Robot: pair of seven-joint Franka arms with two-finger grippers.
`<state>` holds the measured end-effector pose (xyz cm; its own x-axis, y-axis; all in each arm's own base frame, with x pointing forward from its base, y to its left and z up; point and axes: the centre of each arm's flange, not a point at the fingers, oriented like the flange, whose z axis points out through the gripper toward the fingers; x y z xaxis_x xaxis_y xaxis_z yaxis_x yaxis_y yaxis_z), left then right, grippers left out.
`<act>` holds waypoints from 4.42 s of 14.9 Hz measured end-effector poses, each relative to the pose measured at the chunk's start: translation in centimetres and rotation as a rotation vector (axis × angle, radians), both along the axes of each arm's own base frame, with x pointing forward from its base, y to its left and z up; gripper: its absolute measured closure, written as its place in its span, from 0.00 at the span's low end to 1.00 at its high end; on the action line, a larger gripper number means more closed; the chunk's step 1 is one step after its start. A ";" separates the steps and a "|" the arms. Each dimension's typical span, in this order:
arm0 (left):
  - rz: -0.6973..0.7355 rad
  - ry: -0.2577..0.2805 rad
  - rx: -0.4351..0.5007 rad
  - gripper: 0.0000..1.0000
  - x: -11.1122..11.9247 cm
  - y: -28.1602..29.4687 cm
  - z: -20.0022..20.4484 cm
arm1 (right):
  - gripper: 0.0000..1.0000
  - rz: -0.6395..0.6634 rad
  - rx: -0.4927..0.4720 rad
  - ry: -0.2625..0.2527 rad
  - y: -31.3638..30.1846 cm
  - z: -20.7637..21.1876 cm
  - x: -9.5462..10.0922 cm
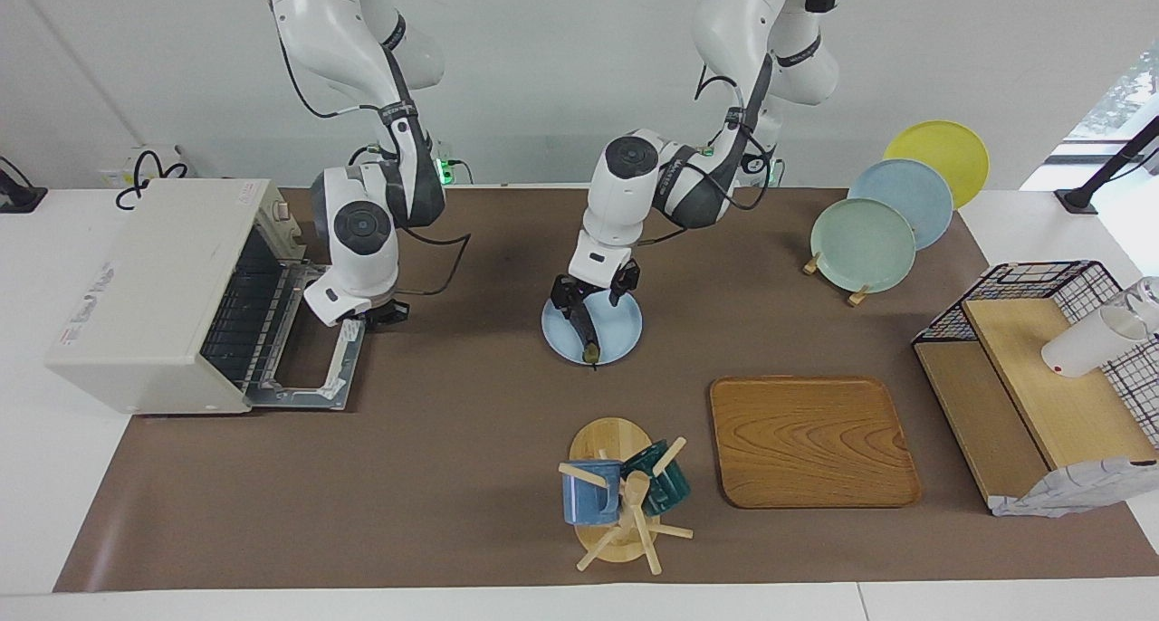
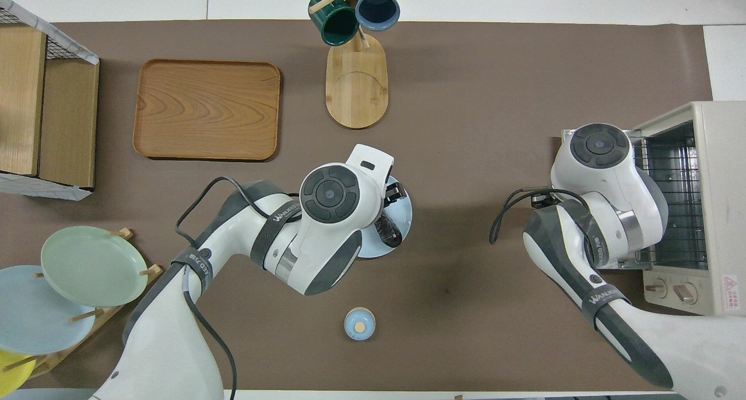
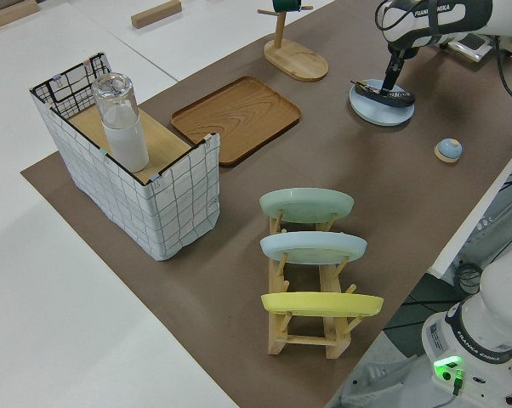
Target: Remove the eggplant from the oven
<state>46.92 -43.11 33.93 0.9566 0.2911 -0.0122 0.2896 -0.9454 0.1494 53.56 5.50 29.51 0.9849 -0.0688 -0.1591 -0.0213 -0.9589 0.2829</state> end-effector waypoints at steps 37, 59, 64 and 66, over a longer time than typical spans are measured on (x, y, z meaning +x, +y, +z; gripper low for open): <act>-0.070 -0.050 0.048 0.70 18.7 28.2 8.8 | 0.00 0.048 0.253 -0.066 -14.2 32.2 -1.5; -0.279 -0.181 0.105 0.00 27.5 37.6 3.3 | 0.00 -0.029 0.244 -0.111 -14.9 31.6 -0.1; -0.258 -0.098 0.131 0.00 22.6 39.9 16.2 | 0.00 -0.061 0.241 -0.127 -16.6 32.2 -0.4; -0.265 -0.058 0.148 0.00 19.2 40.3 21.8 | 0.00 -0.090 0.239 -0.137 -18.2 32.6 -0.9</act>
<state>66.12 -2.85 55.69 0.9973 0.0263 0.0688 0.0254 -0.9996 0.0140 52.64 -12.67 62.08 0.9899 -0.1334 -0.0477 -0.1317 -0.9906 0.0376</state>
